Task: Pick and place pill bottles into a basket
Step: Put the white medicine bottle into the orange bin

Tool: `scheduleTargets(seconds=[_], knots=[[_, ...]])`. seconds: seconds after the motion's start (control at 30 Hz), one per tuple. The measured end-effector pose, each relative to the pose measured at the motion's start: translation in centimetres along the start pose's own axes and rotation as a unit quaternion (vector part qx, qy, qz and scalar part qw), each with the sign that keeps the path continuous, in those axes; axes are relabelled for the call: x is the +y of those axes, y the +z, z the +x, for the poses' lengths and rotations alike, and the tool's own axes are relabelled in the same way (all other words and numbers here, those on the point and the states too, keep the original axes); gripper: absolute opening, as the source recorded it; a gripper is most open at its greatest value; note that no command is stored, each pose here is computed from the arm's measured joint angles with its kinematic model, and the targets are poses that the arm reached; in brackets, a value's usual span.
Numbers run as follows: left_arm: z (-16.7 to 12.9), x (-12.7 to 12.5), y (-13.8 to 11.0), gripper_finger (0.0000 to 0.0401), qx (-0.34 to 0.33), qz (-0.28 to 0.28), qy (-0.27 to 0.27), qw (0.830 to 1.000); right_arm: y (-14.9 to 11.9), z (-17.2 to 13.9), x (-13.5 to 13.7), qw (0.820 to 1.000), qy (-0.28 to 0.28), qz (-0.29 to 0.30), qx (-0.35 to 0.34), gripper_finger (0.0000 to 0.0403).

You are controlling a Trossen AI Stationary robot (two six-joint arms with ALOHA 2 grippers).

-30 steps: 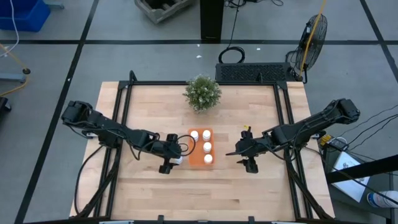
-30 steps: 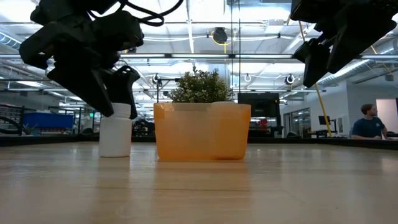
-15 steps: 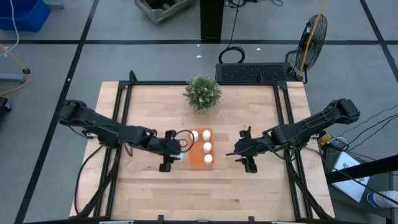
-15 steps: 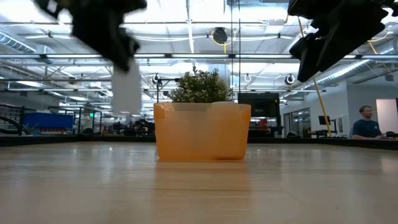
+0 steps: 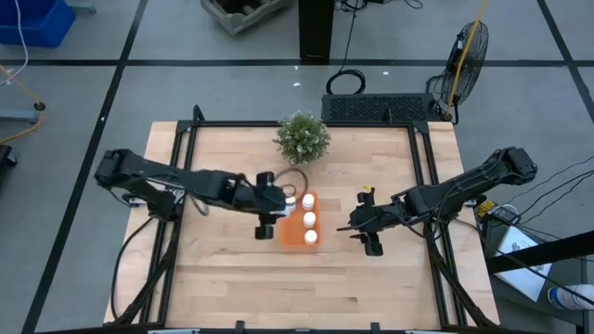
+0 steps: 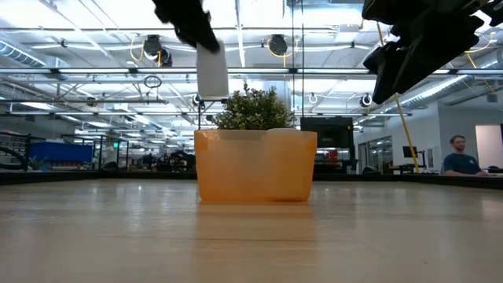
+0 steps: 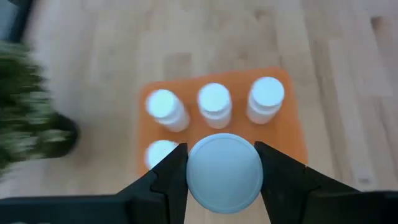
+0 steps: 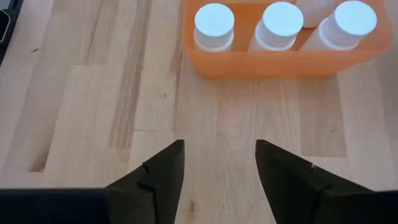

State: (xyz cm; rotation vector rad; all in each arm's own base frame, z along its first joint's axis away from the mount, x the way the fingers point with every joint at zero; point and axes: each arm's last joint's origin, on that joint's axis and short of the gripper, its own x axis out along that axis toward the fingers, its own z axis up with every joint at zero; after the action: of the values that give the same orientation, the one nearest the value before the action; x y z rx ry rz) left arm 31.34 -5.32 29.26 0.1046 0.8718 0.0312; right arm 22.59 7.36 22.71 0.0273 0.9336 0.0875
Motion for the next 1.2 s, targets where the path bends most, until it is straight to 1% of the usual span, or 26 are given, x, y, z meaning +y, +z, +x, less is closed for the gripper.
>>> scheduleTargets(seconds=[0.1, 0.33, 0.7, 0.8, 0.87, 0.93, 1.1, 1.2], knots=[[2.2, -0.8, -0.2, 0.0159, 0.009, 0.002, -0.008, 1.000, 0.0, 0.0, 0.0, 1.000, 0.000, 0.000, 0.001, 0.0189], [5.3, -2.7, 0.4, 0.0159, -0.018, 0.000, -0.023, 1.000, 0.0, 0.0, 0.0, 1.000, 0.000, 0.000, 0.000, 0.0188], [9.6, -4.7, -0.9, 0.0159, 0.018, -0.008, -0.036, 0.999, 0.0, 0.0, 0.0, 1.000, 0.002, -0.004, -0.002, 0.0188], [10.4, -5.1, -1.5, 0.0159, 0.034, -0.006, -0.036, 0.999, 0.0, 0.0, 0.0, 1.000, 0.003, -0.005, -0.002, 0.0189], [10.8, -5.2, -1.6, 0.0159, 0.028, -0.014, -0.037, 0.999, 0.0, 0.0, 0.0, 1.000, 0.003, -0.005, -0.002, 0.0188], [11.1, -5.3, -2.2, 0.0159, 0.039, -0.016, -0.036, 0.998, 0.0, 0.0, 0.0, 1.000, 0.003, -0.006, -0.002, 0.0186], [11.5, -5.3, -3.2, 0.0159, 0.043, -0.024, -0.036, 0.998, 0.0, 0.0, 0.0, 1.000, 0.004, -0.006, -0.001, 0.0184], [11.6, -5.5, -3.5, 0.0159, 0.039, -0.025, -0.048, 0.998, 0.0, 0.0, 0.0, 1.000, 0.004, -0.006, -0.001, 0.0184]])
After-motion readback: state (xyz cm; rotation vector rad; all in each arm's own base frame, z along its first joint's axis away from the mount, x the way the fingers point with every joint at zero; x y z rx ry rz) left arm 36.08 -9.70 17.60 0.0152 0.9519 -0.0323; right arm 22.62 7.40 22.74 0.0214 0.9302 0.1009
